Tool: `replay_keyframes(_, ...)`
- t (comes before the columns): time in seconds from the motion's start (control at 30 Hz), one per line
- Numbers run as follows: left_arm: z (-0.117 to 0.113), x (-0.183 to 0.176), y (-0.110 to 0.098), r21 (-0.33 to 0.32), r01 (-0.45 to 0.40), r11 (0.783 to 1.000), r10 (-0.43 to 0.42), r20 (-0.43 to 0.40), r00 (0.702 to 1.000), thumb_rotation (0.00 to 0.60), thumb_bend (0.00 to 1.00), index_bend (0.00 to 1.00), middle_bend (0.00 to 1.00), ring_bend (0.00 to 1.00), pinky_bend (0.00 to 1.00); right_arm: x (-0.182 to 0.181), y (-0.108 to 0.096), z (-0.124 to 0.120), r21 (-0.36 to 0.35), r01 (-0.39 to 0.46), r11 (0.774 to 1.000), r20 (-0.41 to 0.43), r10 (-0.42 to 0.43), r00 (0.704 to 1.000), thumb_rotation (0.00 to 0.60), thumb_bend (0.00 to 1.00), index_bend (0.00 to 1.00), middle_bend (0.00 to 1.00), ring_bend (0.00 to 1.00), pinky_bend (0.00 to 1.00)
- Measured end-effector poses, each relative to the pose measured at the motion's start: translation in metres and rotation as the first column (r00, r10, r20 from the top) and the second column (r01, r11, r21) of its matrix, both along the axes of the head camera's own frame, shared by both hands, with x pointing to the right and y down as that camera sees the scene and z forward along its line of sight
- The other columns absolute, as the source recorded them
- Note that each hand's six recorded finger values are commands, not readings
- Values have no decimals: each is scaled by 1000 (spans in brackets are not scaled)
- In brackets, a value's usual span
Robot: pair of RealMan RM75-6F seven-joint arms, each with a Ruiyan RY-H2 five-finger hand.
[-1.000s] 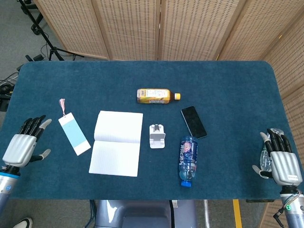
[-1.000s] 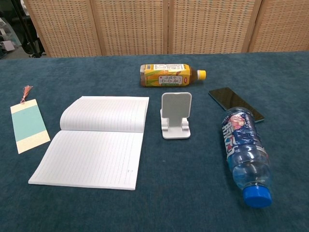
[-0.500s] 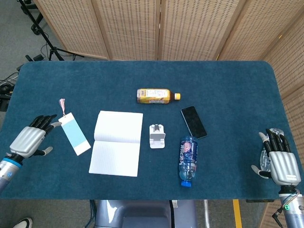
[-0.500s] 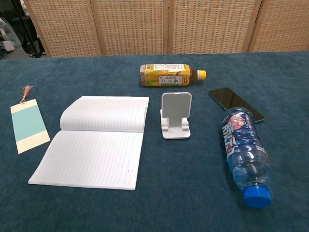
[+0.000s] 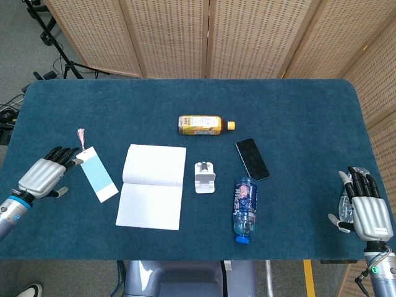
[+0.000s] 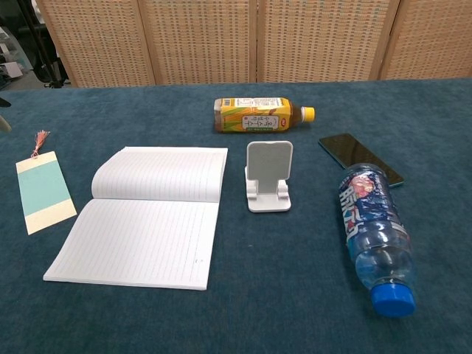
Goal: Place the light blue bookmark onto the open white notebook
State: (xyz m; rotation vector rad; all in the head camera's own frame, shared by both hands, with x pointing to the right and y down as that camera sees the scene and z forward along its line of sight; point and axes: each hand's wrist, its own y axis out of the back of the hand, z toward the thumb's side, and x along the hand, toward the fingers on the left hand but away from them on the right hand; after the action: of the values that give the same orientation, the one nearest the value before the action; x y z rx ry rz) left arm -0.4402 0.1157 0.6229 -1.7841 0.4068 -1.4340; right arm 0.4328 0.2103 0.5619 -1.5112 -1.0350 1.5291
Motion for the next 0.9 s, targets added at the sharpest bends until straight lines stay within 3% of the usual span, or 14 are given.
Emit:
replay_keyframes(0.23,6,-2,-6,11,-91,996,91,38,995,600,261,237,0,0,0,-1,0,2,-5,4,1000,-7,-4,1000,600,0,0,0,0,0)
replay_keyframes(0.5,19,9,-8,43,-215,976,213,54,976,600,260,238,0,0,0,3,-1,6,-8,-10,1000,-28,9,1000,600,0,0,0,0,0)
replay_keyframes(0.9,33,14,-12,10,-263,965,262,36,964,600,269,238,0,0,0,6,-5,12,-10,-31,999,-60,30,998,600,0,0,0,0,0)
